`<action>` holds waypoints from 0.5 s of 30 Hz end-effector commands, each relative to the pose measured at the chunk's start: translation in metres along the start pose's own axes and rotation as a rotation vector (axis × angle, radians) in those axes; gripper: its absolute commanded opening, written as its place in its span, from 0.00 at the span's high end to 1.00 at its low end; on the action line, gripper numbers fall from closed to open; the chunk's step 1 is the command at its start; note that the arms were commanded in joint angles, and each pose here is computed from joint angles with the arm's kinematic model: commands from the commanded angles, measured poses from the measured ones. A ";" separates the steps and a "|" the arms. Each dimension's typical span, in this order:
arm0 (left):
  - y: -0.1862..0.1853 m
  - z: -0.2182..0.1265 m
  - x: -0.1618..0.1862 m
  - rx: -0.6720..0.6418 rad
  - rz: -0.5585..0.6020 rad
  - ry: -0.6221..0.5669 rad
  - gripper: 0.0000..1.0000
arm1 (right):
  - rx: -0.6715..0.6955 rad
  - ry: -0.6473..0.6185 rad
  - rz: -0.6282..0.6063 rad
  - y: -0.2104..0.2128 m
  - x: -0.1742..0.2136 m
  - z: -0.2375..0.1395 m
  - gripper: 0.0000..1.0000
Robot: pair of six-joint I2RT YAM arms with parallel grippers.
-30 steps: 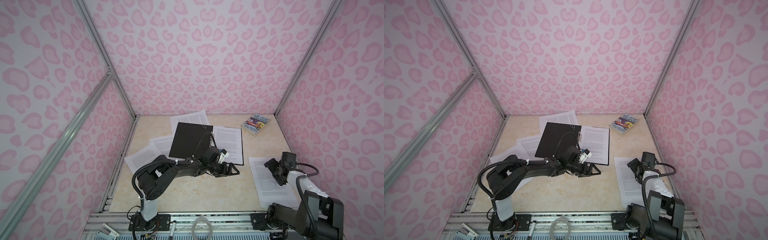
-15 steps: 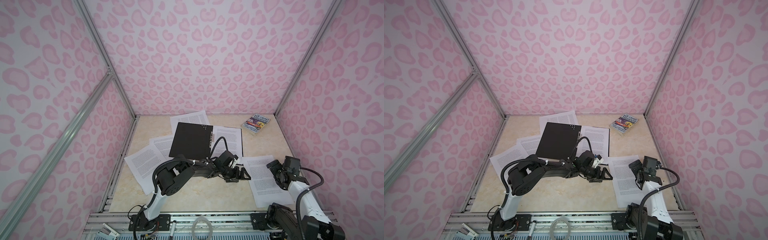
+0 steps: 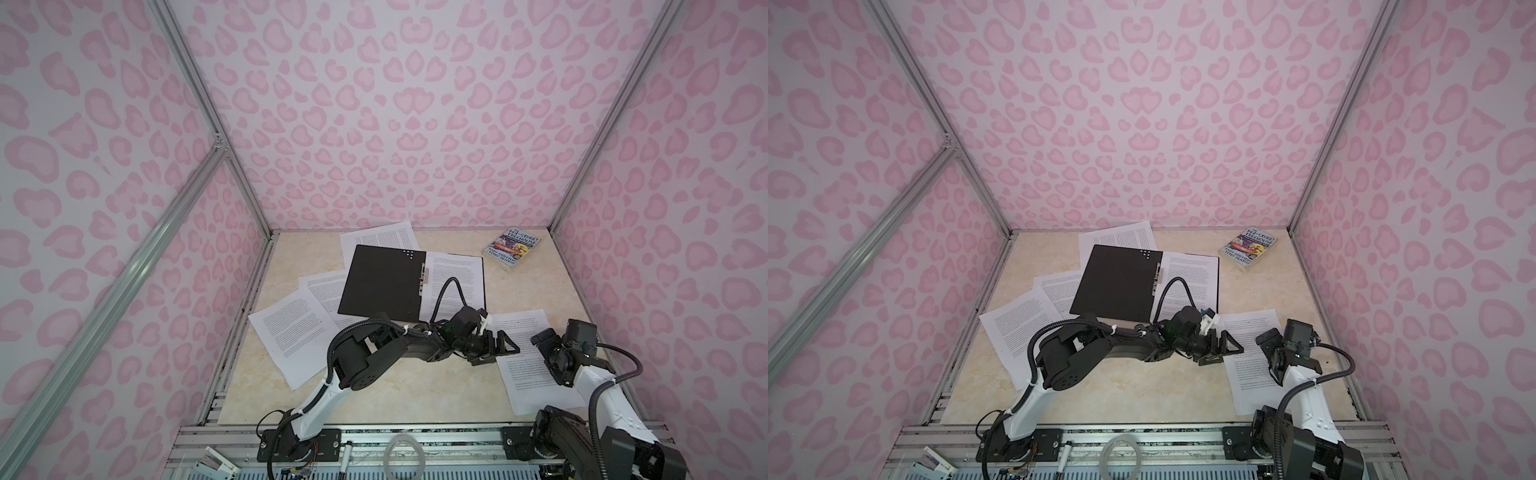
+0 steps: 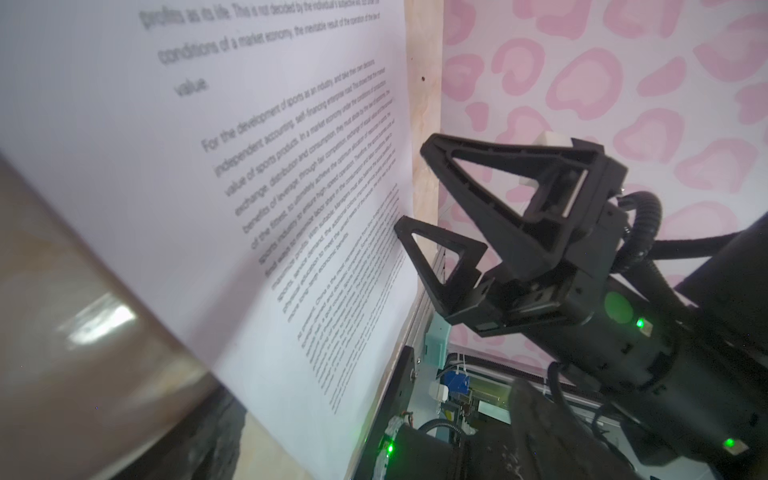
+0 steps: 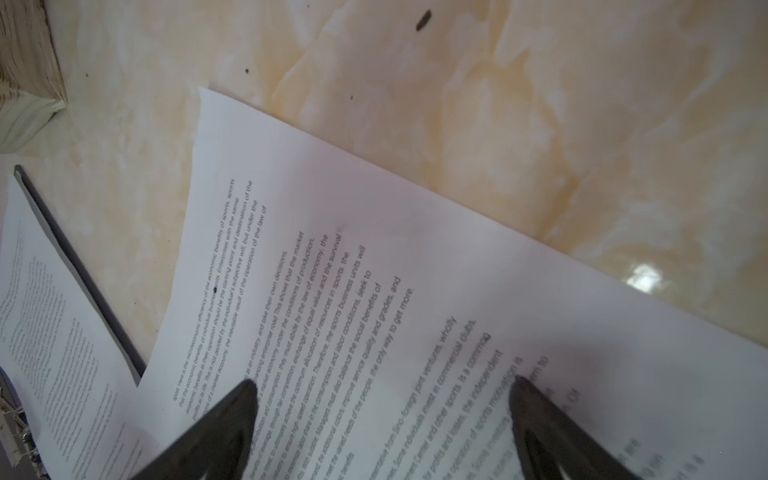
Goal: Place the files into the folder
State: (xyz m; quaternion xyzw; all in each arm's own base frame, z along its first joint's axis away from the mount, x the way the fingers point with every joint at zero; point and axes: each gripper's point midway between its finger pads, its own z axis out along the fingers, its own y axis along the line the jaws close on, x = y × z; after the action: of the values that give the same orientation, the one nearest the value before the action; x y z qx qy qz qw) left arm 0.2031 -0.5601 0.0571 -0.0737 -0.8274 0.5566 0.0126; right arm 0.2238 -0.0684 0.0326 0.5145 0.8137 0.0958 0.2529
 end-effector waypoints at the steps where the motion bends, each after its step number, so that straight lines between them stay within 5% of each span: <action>1: 0.021 0.006 -0.013 -0.046 -0.065 -0.075 0.01 | -0.015 0.030 0.014 0.000 0.007 0.003 0.06; 6: 0.014 0.011 -0.020 -0.002 -0.042 -0.097 0.14 | -0.023 0.045 0.015 0.000 0.012 0.004 0.06; 15: -0.028 0.013 -0.026 0.066 0.060 -0.077 0.96 | -0.122 0.006 -0.016 0.019 0.000 -0.010 0.05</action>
State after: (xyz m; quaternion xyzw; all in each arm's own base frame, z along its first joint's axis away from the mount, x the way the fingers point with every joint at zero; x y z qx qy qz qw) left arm 0.2266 -0.5778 0.0635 -0.0427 -0.8192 0.5714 -0.0233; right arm 0.2293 -0.0628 0.0402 0.5088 0.8071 0.1280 0.2707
